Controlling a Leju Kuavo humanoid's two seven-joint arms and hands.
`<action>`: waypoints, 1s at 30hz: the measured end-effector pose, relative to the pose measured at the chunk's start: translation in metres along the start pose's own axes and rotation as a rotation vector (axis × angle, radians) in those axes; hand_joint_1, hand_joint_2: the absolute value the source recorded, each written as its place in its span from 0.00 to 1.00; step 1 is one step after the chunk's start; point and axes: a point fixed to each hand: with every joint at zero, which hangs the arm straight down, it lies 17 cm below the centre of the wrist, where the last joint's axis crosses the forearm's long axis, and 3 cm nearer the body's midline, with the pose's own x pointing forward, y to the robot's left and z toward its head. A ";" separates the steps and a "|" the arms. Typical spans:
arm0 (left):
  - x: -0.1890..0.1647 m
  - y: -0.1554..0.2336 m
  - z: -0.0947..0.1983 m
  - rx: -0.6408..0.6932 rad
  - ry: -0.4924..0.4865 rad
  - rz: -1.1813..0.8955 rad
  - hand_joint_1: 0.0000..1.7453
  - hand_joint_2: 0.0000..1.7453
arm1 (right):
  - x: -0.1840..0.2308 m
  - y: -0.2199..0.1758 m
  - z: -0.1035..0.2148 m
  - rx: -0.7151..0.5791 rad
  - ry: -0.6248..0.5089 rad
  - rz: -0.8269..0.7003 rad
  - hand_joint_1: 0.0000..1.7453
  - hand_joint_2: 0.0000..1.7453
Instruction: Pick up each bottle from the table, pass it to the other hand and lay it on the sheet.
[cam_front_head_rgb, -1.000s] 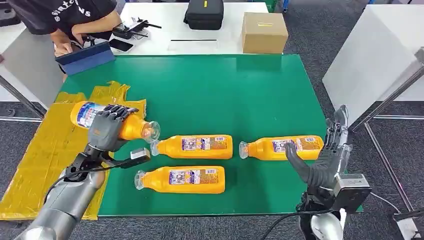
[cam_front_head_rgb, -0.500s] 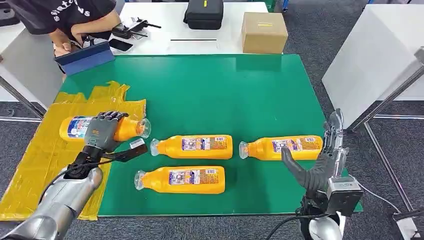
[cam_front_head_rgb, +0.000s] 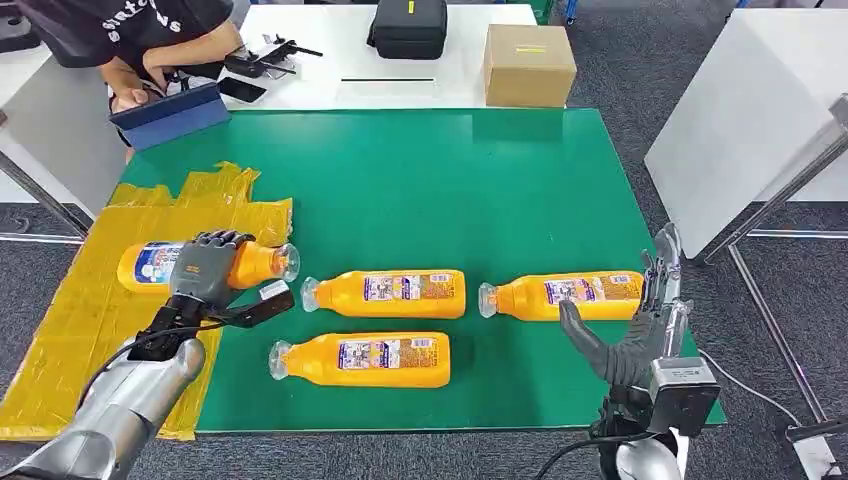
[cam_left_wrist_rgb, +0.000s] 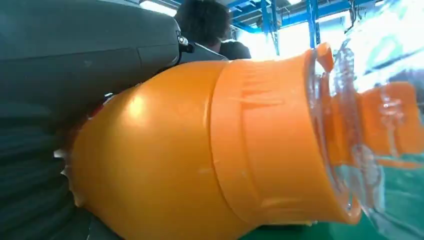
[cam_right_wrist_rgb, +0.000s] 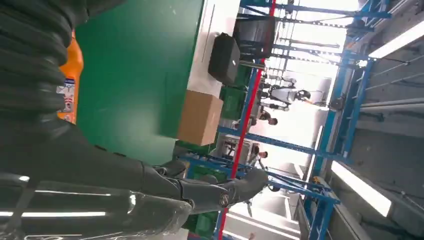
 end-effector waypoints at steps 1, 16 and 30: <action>0.001 -0.002 0.001 -0.007 -0.005 0.001 1.00 1.00 | -0.001 0.000 0.001 0.003 0.002 0.002 0.00 1.00; -0.001 -0.009 0.004 -0.036 -0.005 0.020 0.00 1.00 | -0.002 0.003 0.003 0.018 0.010 0.020 0.00 1.00; 0.011 -0.013 -0.002 -0.097 -0.026 0.092 0.00 1.00 | 0.005 -0.003 0.005 -0.010 -0.001 0.054 0.00 1.00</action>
